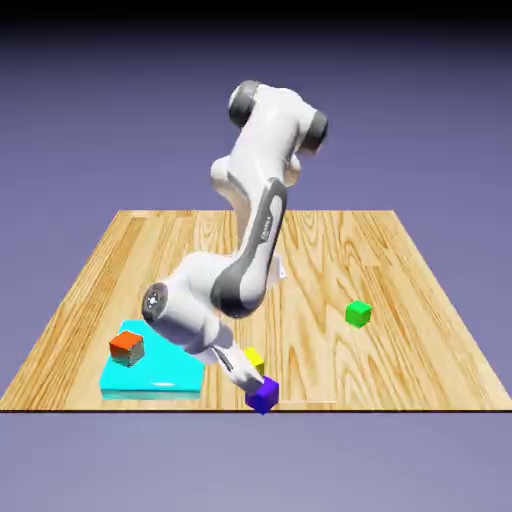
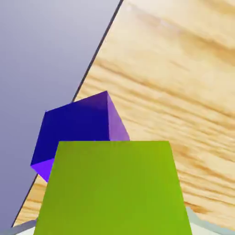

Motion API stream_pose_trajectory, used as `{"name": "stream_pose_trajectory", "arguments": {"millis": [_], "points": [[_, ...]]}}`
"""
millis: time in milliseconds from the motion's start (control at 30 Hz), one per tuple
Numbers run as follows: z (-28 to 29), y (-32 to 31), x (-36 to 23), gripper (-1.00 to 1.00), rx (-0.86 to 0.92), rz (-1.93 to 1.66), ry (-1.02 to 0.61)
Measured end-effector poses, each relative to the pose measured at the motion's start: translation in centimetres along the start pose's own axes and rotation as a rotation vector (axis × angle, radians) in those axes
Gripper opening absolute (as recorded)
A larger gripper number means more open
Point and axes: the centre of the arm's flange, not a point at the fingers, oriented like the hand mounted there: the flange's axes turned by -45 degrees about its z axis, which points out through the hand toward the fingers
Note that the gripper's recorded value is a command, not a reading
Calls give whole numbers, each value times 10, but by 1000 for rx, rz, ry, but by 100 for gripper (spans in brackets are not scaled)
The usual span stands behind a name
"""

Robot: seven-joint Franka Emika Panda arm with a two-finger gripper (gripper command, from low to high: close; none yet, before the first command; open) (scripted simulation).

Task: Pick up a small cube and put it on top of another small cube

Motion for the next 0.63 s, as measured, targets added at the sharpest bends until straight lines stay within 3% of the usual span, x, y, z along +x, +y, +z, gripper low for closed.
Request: {"name": "stream_pose_trajectory", "arguments": {"millis": [600, 633], "points": [[17, -18, -20, -100, 43, -66, 45], [16, -18, -21, 100, 45, -68, 47]]}}
